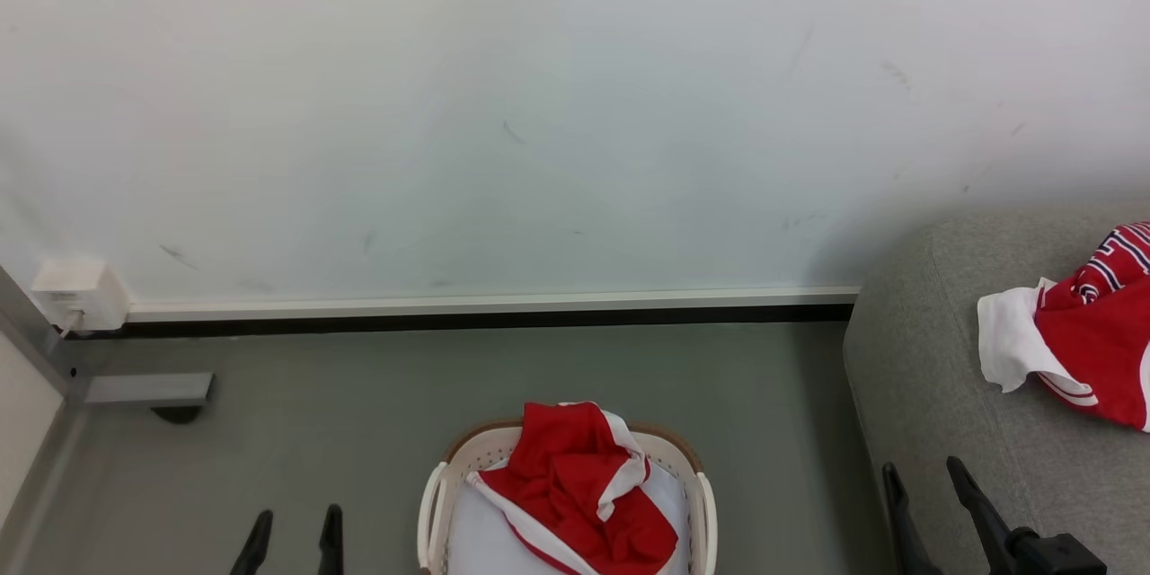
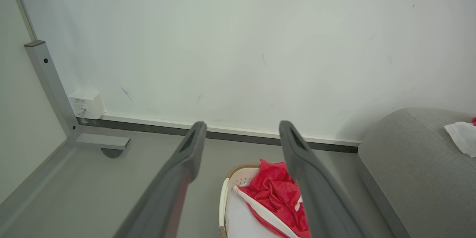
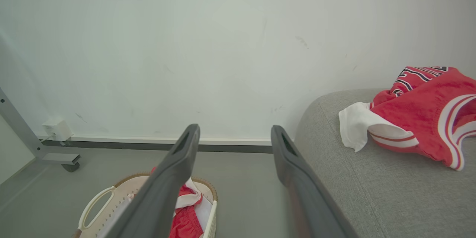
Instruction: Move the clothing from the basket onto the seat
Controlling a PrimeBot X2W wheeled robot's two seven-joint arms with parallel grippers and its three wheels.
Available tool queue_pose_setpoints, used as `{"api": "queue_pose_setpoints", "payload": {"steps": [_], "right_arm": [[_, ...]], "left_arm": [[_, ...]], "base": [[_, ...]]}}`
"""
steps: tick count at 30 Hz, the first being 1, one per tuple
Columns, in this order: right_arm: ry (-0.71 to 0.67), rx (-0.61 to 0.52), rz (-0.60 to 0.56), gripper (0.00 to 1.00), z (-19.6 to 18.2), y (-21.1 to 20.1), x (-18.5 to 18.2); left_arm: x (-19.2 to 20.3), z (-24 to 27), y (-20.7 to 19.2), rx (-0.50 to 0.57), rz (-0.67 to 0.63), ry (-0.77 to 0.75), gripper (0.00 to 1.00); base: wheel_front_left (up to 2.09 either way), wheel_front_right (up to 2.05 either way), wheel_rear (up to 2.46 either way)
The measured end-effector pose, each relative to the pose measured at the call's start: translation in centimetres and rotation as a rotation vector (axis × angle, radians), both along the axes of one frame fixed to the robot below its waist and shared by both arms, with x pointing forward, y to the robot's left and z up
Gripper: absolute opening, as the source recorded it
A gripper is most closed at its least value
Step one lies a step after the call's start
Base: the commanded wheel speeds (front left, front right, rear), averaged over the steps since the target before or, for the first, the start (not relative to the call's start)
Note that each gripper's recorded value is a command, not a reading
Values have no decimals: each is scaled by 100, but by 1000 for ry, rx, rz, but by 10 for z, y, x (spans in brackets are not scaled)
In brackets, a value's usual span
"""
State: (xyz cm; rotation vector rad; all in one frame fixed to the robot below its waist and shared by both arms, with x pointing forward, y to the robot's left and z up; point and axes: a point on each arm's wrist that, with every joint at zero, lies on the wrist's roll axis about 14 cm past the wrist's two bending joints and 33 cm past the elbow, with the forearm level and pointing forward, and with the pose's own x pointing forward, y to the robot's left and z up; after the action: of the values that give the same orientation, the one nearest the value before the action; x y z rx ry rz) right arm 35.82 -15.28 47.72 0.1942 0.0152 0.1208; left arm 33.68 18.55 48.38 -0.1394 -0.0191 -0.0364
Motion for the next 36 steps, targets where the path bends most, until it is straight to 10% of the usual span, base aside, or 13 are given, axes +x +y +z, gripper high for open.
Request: {"api": "queue_pose_setpoints", "payload": {"steps": [21, 36], "right_arm": [[-34, -27, -16, 100, 6, -8, 51], [-23, -122, -62, 100, -43, -32, 142]], "left_arm": [[71, -9, -62, 9, -220, 12, 100], [184, -161, -140, 77, -513, 367, 100]], "base": [[0, 0, 0], [0, 0, 0]]}}
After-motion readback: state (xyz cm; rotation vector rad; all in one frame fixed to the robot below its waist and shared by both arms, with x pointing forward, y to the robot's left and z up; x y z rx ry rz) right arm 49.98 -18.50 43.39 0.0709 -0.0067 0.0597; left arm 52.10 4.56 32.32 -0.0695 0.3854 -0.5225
